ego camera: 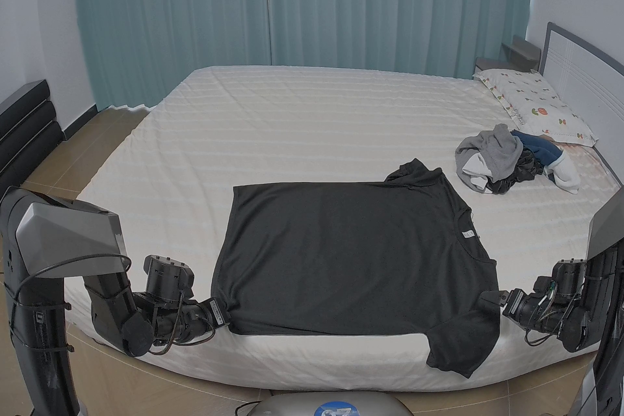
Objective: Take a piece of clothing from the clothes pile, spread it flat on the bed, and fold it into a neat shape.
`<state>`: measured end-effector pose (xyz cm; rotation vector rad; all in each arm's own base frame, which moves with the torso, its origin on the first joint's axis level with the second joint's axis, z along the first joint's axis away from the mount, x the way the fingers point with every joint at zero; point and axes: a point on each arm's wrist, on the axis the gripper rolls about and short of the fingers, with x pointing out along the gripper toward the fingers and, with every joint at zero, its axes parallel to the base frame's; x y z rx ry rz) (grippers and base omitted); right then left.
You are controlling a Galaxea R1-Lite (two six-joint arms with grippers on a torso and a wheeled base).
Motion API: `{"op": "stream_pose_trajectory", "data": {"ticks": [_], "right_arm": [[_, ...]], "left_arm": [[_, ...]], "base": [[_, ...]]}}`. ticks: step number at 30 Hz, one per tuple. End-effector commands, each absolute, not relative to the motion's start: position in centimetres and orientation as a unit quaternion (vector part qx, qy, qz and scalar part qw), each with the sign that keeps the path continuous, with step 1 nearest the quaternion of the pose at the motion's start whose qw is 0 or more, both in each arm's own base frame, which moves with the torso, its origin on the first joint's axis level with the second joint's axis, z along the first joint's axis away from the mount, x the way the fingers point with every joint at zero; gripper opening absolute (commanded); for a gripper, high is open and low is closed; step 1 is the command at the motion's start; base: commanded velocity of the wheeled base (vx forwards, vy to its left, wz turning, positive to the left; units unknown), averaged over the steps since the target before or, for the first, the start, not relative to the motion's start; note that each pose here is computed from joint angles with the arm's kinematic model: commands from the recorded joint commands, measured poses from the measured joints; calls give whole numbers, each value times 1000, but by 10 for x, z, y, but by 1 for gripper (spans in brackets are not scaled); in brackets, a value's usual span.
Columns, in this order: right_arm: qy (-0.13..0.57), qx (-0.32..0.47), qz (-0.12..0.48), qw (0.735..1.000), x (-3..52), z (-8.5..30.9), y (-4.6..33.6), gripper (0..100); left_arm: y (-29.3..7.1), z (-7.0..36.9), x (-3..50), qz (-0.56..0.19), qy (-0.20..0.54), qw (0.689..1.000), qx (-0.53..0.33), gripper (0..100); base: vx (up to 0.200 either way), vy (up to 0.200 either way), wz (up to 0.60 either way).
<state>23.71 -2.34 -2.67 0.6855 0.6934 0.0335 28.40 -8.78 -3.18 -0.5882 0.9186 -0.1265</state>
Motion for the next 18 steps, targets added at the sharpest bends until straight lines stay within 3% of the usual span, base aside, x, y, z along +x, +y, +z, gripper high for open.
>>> {"op": "stream_pose_trajectory", "data": {"ticks": [1,11,12,18], "right_arm": [[348,330,9,878,239,-39,-24,100],[340,328,11,882,256,-52,-24,100],[335,326,9,884,258,-52,-25,0],[293,326,2,899,277,-47,-30,0]], "left_arm": [[-88,-33,284,-61,438,853,-279,0],[-88,-33,284,-61,438,853,-279,0],[-88,-33,284,-61,437,853,-279,0],[-88,-32,284,-61,437,853,-279,0]], "base": [[0,0,0],[0,0,0],[0,0,0],[0,0,0]]}}
